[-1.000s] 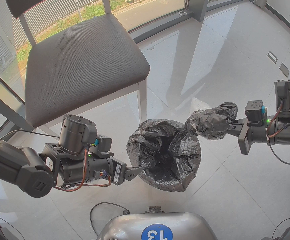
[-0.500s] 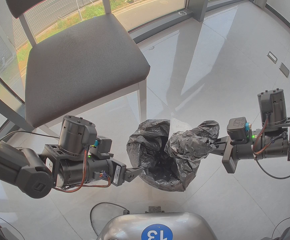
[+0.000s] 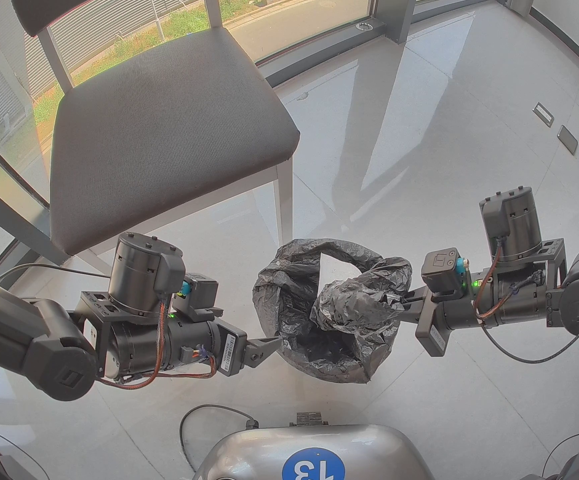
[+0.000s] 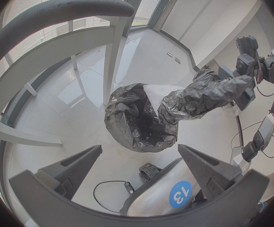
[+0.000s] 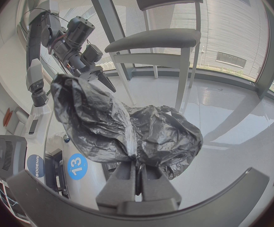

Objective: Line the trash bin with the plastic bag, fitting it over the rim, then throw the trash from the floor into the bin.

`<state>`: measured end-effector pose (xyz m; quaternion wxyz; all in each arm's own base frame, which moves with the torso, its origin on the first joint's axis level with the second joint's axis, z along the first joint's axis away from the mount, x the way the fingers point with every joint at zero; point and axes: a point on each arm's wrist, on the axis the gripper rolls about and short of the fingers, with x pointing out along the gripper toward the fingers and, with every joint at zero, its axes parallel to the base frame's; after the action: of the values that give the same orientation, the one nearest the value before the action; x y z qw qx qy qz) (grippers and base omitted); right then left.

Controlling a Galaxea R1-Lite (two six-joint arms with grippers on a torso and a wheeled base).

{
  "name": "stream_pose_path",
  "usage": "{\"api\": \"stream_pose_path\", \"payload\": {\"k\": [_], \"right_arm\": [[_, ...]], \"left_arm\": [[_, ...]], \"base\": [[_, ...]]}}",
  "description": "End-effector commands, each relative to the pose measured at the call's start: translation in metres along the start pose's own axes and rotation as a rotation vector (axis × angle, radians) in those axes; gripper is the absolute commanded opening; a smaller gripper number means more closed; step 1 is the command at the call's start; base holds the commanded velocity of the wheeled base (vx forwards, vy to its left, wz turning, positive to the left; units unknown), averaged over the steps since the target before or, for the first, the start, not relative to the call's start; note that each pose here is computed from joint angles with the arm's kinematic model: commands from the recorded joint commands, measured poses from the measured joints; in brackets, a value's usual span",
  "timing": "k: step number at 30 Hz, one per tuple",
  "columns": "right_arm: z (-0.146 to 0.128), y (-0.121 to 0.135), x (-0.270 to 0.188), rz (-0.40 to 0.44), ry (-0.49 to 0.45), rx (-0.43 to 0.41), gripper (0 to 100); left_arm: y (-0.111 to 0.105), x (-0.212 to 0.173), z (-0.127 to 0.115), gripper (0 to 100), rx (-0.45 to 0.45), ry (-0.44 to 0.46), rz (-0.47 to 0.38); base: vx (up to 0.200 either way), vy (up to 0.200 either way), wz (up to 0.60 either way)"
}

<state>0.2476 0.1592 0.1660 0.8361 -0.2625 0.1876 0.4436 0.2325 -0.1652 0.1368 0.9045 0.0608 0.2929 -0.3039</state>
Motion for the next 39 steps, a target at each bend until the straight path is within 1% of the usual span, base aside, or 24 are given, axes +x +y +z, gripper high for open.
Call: {"api": "stream_pose_path", "payload": {"k": [1, 2, 3, 11, 22, 26, 28, 30, 32, 34, 36, 37, 39], "right_arm": [[-0.006, 0.000, 0.012, 0.021, 0.029, 0.008, 0], [-0.006, 0.000, 0.014, 0.024, 0.027, 0.010, 0], [-0.006, 0.000, 0.016, 0.028, 0.028, 0.011, 100], [-0.004, -0.006, 0.020, 0.023, 0.019, 0.030, 100], [-0.006, -0.007, 0.018, 0.019, 0.025, 0.036, 100], [-0.010, -0.009, 0.015, 0.000, 0.037, 0.046, 100], [-0.012, -0.013, 0.012, -0.027, 0.045, 0.059, 100], [-0.017, -0.016, 0.010, -0.081, 0.072, 0.080, 100], [-0.020, -0.018, -0.005, -0.204, 0.093, 0.126, 100], [-0.022, -0.016, -0.020, -0.286, 0.107, 0.175, 100], [-0.022, -0.017, -0.036, -0.355, 0.112, 0.202, 100], [-0.025, -0.019, -0.044, -0.387, 0.126, 0.212, 100], [-0.030, -0.021, -0.058, -0.455, 0.150, 0.234, 100]], "left_arm": [[0.000, -0.002, 0.000, 100, 0.000, -0.005, -0.001], [0.000, -0.002, 0.000, 100, 0.000, -0.005, -0.001], [0.000, -0.003, 0.000, 100, -0.001, -0.007, 0.000], [0.000, -0.003, 0.001, 100, -0.001, -0.010, 0.000], [0.000, -0.004, 0.001, 100, 0.000, -0.010, -0.001], [0.000, -0.005, -0.001, 100, 0.000, -0.005, -0.001], [0.001, -0.005, -0.001, 100, -0.003, -0.004, 0.003], [0.002, -0.005, 0.000, 100, -0.006, -0.007, 0.006], [0.003, -0.006, 0.000, 100, -0.006, -0.011, 0.009], [0.003, -0.009, 0.001, 100, -0.003, -0.015, 0.009], [0.003, -0.011, 0.002, 100, 0.008, -0.017, 0.021], [0.006, -0.011, 0.002, 100, 0.017, -0.010, 0.051], [0.014, -0.013, 0.004, 100, 0.033, 0.005, 0.141]], "base": [[0.000, 0.000, 0.00], [0.000, 0.000, 0.00], [0.000, 0.000, 0.00], [0.000, 0.000, 0.00], [0.000, 0.000, 0.00], [0.000, 0.000, 0.00], [0.000, 0.000, 0.00], [0.000, 0.000, 0.00], [0.000, 0.000, 0.00], [0.000, 0.000, 0.00], [0.000, 0.000, 0.00], [0.000, 0.000, 0.00], [0.000, 0.000, 0.00]]}}
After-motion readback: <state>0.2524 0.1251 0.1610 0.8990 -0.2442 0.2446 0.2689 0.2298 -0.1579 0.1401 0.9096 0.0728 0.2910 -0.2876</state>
